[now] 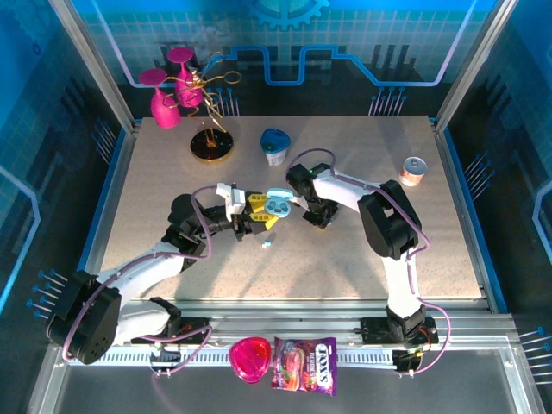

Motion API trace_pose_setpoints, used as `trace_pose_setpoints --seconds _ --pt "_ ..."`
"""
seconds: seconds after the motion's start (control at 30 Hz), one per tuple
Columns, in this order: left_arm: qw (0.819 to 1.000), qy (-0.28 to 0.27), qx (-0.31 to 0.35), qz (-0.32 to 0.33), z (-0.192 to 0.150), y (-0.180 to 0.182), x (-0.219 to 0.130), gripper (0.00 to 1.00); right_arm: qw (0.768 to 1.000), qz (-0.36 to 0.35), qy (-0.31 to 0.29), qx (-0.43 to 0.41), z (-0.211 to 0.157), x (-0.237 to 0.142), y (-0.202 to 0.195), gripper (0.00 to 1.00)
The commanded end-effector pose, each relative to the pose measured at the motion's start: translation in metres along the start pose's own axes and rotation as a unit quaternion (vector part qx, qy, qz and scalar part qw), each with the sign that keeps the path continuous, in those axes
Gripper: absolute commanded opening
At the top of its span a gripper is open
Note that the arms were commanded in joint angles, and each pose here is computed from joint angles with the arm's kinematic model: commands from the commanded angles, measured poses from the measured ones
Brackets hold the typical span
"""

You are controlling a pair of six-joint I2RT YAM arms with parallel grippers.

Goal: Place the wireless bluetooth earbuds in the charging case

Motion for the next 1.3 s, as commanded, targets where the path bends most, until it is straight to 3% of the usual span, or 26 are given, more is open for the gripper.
trace_pose_setpoints --seconds 0.0,0.6,0.97,1.27 --pt "1.000 -0.007 0.020 0.000 0.005 -0.001 -0.002 0.33 1.000 0.003 0.021 -0.017 0.001 0.004 0.001 0.28" --pt "1.000 -0.008 0.023 0.006 0.005 -0.002 -0.003 0.33 1.000 0.012 0.002 0.010 -0.009 -0.003 -0.003 0.16" --pt "1.000 -0.007 0.023 0.007 0.001 0.002 -0.002 0.33 0.982 0.067 -0.151 0.091 -0.044 -0.056 -0.007 0.16" --pt "1.000 -0.006 0.015 0.005 -0.001 0.008 0.001 0.33 0.922 0.116 -0.336 0.152 -0.085 -0.119 -0.005 0.16"
Point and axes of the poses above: each hand's point on the last joint's axis, 136 mm out from that joint toward the fingers, its own x axis out along the fingers, its own y axis along the line the jaws close on, z = x × y, the point moved 9 cm from there along -x, back along the fingers, and after that the axes turned 13 degrees about -x, right-handed, at the moved point
